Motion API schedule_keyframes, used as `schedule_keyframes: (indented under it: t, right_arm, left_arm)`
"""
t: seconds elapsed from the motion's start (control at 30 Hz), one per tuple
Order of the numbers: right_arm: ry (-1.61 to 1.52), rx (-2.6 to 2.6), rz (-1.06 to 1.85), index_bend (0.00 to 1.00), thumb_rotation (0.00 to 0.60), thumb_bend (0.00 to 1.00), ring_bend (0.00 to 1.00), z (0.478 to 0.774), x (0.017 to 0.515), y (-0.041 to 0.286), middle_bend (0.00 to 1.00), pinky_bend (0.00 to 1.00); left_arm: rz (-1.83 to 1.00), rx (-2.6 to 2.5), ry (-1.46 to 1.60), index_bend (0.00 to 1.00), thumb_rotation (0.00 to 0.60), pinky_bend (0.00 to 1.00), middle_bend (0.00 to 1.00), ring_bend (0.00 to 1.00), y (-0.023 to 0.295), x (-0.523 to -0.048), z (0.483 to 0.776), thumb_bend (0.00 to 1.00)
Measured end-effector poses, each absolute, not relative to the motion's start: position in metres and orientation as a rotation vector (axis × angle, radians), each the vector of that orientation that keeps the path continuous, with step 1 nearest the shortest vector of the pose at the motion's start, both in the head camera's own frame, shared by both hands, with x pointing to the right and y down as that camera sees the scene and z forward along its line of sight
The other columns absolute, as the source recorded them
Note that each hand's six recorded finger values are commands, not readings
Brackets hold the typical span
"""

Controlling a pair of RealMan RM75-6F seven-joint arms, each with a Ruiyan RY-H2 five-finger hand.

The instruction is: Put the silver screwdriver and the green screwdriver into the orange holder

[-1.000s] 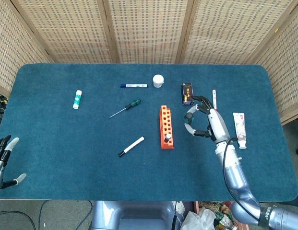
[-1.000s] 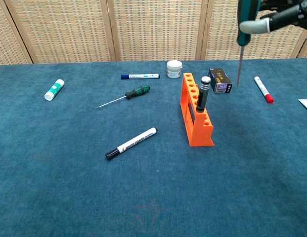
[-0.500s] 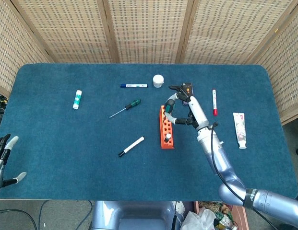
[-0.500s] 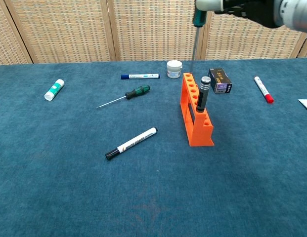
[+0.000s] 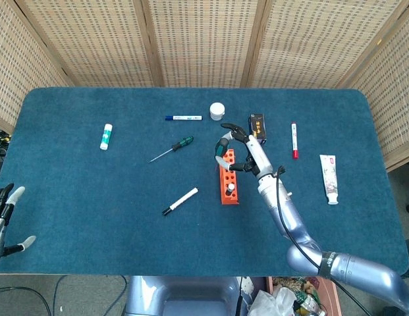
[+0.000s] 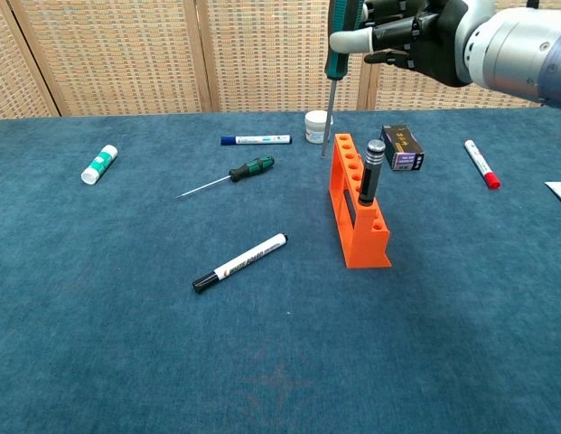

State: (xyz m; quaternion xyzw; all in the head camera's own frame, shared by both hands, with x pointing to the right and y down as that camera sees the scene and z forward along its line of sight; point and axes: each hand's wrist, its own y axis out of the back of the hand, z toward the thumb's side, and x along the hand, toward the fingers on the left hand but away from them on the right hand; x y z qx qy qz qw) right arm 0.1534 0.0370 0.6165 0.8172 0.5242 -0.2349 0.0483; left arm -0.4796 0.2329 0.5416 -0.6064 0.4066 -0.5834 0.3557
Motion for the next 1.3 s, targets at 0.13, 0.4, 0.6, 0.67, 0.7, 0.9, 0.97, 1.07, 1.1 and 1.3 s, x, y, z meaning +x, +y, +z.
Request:
schedule_keyframes:
  t: [0.13, 0.4, 0.6, 0.67, 0.7, 0.9, 0.97, 1.07, 1.1, 1.3]
  right_arm:
    - [1.604, 2.482, -0.724, 0.68, 0.6, 0.43, 0.0, 0.62, 0.153, 0.037, 0.13, 0.01]
    - [1.625, 2.47, -0.739, 0.68, 0.6, 0.43, 0.0, 0.623, 0.158, 0.033, 0.13, 0.01]
    - [1.634, 2.458, -0.745, 0.68, 0.6, 0.43, 0.0, 0.625, 0.165, 0.031, 0.13, 0.01]
    - [1.636, 2.454, -0.747, 0.68, 0.6, 0.43, 0.0, 0.625, 0.167, 0.031, 0.13, 0.01]
    - [1.637, 2.452, -0.748, 0.68, 0.6, 0.43, 0.0, 0.626, 0.168, 0.031, 0.13, 0.01]
    - [1.635, 2.445, -0.765, 0.69, 0.6, 0.43, 0.0, 0.63, 0.174, 0.032, 0.13, 0.01]
    - [1.634, 2.445, -0.768, 0.69, 0.6, 0.43, 0.0, 0.631, 0.175, 0.032, 0.13, 0.01]
    - [1.632, 2.444, -0.776, 0.69, 0.6, 0.43, 0.0, 0.632, 0.177, 0.033, 0.13, 0.01]
    - [1.632, 2.443, -0.778, 0.69, 0.6, 0.43, 0.0, 0.633, 0.177, 0.033, 0.13, 0.01]
    - [1.631, 2.438, -0.786, 0.69, 0.6, 0.43, 0.0, 0.636, 0.179, 0.034, 0.13, 0.01]
  left_arm:
    - [-1.507, -1.567, 1.055, 0.0, 0.6, 0.0, 0.0, 0.0, 0.232, -0.48, 0.541, 0.0]
    - [-1.509, -1.568, 1.056, 0.0, 0.6, 0.0, 0.0, 0.0, 0.232, -0.481, 0.541, 0.0]
    - [-1.511, -1.566, 1.056, 0.0, 0.6, 0.0, 0.0, 0.0, 0.232, -0.481, 0.542, 0.0]
    - [-1.513, -1.567, 1.053, 0.0, 0.6, 0.0, 0.0, 0.0, 0.232, -0.481, 0.542, 0.0]
    - [-1.514, -1.567, 1.052, 0.0, 0.6, 0.0, 0.0, 0.0, 0.232, -0.481, 0.542, 0.0]
    - [-1.515, -1.565, 1.045, 0.0, 0.6, 0.0, 0.0, 0.0, 0.233, -0.479, 0.544, 0.0]
    - [-1.515, -1.564, 1.046, 0.0, 0.6, 0.0, 0.0, 0.0, 0.233, -0.48, 0.544, 0.0]
    - [-1.516, -1.565, 1.047, 0.0, 0.6, 0.0, 0.0, 0.0, 0.233, -0.48, 0.544, 0.0]
    - [-1.517, -1.565, 1.046, 0.0, 0.6, 0.0, 0.0, 0.0, 0.233, -0.48, 0.544, 0.0]
    - [-1.516, -1.566, 1.046, 0.0, 0.6, 0.0, 0.0, 0.0, 0.233, -0.479, 0.544, 0.0]
